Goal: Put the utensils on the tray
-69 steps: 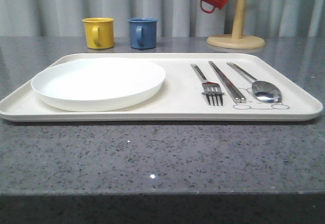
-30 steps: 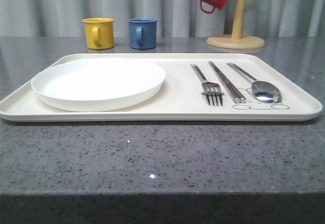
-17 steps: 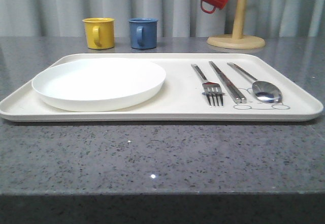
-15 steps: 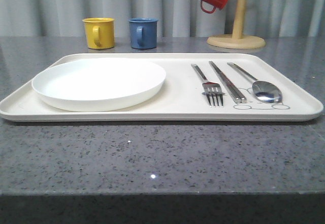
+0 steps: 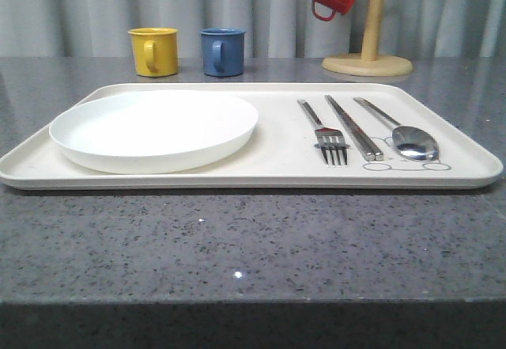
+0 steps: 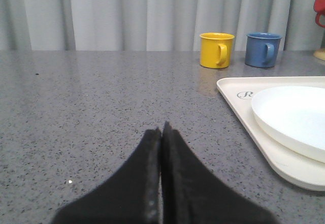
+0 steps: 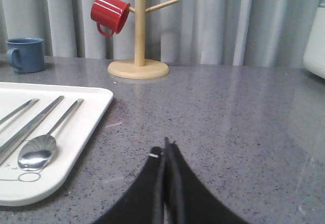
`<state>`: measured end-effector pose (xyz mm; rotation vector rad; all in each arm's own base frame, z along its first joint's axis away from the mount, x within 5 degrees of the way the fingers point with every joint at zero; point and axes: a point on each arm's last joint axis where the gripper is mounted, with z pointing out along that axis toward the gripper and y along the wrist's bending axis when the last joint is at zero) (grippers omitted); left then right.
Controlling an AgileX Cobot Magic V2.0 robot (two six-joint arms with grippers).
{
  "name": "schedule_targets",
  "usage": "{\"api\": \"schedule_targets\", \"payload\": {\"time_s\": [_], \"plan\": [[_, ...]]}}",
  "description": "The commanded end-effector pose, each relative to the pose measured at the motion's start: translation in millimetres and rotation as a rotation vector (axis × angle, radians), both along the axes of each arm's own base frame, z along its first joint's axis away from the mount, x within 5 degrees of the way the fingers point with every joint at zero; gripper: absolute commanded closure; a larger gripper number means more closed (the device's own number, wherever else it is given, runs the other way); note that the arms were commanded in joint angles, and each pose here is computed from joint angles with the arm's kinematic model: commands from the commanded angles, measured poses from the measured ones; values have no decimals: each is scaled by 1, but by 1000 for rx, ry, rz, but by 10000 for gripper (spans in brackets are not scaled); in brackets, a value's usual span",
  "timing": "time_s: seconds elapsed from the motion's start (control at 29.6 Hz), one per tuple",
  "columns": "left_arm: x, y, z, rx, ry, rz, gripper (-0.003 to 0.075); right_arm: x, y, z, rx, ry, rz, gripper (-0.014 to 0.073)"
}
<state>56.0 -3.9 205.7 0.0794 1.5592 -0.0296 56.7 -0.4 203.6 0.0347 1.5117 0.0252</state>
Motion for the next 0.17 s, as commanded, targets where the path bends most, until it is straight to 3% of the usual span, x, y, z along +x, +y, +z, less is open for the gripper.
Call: {"api": "schedule_targets", "payload": {"time_s": [0.0, 0.14], "plan": [[-2, 0, 7, -17, -99, -9, 738, -3, 0, 12, -10, -107, -5, 664], [-2, 0, 7, -17, -99, -9, 738, -3, 0, 12, -10, -107, -5, 664]]}}
